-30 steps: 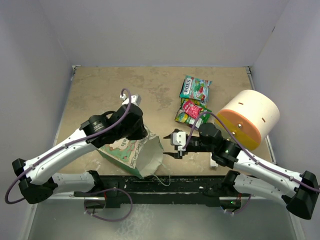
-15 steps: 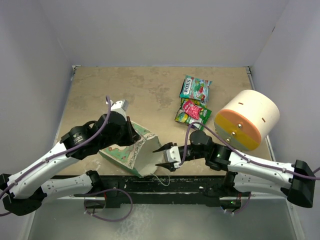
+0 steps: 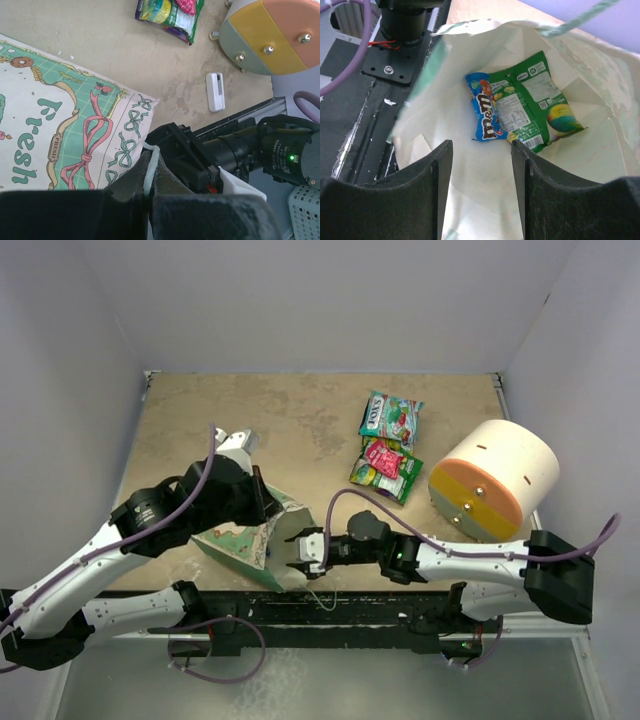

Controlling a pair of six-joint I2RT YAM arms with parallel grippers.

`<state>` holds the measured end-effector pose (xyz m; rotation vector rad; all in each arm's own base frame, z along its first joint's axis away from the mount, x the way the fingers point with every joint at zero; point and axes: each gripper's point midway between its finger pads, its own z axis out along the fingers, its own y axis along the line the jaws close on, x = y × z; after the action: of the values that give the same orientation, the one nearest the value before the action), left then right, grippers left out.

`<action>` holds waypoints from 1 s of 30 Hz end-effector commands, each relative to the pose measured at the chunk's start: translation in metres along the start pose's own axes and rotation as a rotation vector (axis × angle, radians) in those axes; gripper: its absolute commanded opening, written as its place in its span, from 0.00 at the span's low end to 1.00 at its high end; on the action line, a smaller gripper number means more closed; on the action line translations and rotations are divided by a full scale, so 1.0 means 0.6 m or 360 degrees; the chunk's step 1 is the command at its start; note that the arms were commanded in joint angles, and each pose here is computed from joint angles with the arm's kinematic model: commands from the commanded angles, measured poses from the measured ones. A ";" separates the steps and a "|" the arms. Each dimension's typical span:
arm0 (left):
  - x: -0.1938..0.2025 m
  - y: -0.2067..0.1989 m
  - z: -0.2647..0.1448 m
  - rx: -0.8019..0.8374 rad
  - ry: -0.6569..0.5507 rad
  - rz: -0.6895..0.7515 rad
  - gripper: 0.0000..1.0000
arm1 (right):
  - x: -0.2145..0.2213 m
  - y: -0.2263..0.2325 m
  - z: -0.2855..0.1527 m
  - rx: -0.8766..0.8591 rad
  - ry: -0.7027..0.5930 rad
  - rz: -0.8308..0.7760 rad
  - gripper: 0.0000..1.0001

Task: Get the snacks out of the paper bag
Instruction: Take out the snack from the paper bag.

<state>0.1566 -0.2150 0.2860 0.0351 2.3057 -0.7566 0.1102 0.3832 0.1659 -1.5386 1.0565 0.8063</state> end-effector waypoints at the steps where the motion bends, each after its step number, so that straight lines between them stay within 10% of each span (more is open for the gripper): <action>1: -0.024 -0.026 -0.022 0.0115 -0.0056 0.0088 0.00 | -0.046 -0.014 0.023 0.0080 -0.0126 -0.0040 0.53; 30: 0.012 -0.012 -0.039 0.0166 0.0039 0.0051 0.00 | 0.052 -0.024 0.200 0.0247 -0.0195 -0.0147 0.57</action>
<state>0.1328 -0.1929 0.2925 0.0867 2.3062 -0.7942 0.1305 0.4711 0.0857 -1.5230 0.9956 0.6990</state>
